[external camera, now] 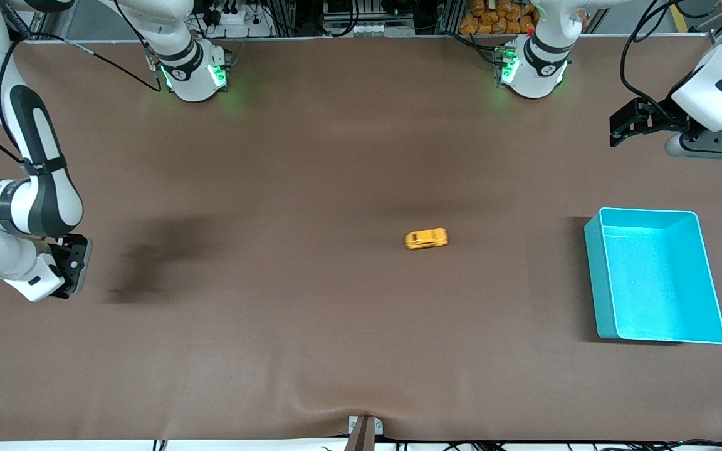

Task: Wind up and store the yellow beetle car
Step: 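Release the car from the right gripper and withdraw the right arm, then reach the left gripper down over the rolled car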

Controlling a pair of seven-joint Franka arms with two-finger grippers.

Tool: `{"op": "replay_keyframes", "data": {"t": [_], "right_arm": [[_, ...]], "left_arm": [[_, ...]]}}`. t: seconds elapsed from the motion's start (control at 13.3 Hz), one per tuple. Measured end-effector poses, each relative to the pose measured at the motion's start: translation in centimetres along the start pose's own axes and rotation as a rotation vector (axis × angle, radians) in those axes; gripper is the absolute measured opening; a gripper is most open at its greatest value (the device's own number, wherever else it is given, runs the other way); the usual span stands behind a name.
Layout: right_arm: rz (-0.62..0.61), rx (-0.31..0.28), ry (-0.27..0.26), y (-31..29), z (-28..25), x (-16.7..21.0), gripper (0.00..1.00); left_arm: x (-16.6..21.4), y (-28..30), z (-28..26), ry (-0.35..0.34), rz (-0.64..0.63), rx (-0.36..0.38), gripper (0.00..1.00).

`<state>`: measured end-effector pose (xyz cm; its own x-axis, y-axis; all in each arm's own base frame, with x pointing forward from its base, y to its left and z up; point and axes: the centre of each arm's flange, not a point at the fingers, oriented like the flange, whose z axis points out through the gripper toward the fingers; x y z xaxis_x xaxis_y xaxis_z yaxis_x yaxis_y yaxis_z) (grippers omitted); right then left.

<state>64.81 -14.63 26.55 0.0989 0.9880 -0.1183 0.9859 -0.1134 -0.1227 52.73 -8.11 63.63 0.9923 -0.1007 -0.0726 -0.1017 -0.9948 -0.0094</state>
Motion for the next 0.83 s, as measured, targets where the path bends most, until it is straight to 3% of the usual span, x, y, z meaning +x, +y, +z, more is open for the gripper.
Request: {"op": "replay_keyframes", "data": {"t": [0.23,0.45,0.68,0.83], "right_arm": [[0.004,0.007,0.005,0.0,-0.1,0.0,1.00],[0.034,0.034,0.046,0.1,-1.0,0.0,1.00],[0.100,0.057,0.058,0.5,-4.4,-0.1,1.00],[0.170,0.028,0.051,0.9,-8.7,1.1,1.00]], "left_arm": [[0.3,0.0,1.6,-0.034,-0.045,0.001,1.00],[1.0,0.3,4.6,-0.079,-0.070,0.003,1.00],[2.0,2.6,7.9,-0.062,-0.159,-0.009,1.00],[2.3,5.0,10.4,-0.045,-0.259,-0.008,1.00]]}}
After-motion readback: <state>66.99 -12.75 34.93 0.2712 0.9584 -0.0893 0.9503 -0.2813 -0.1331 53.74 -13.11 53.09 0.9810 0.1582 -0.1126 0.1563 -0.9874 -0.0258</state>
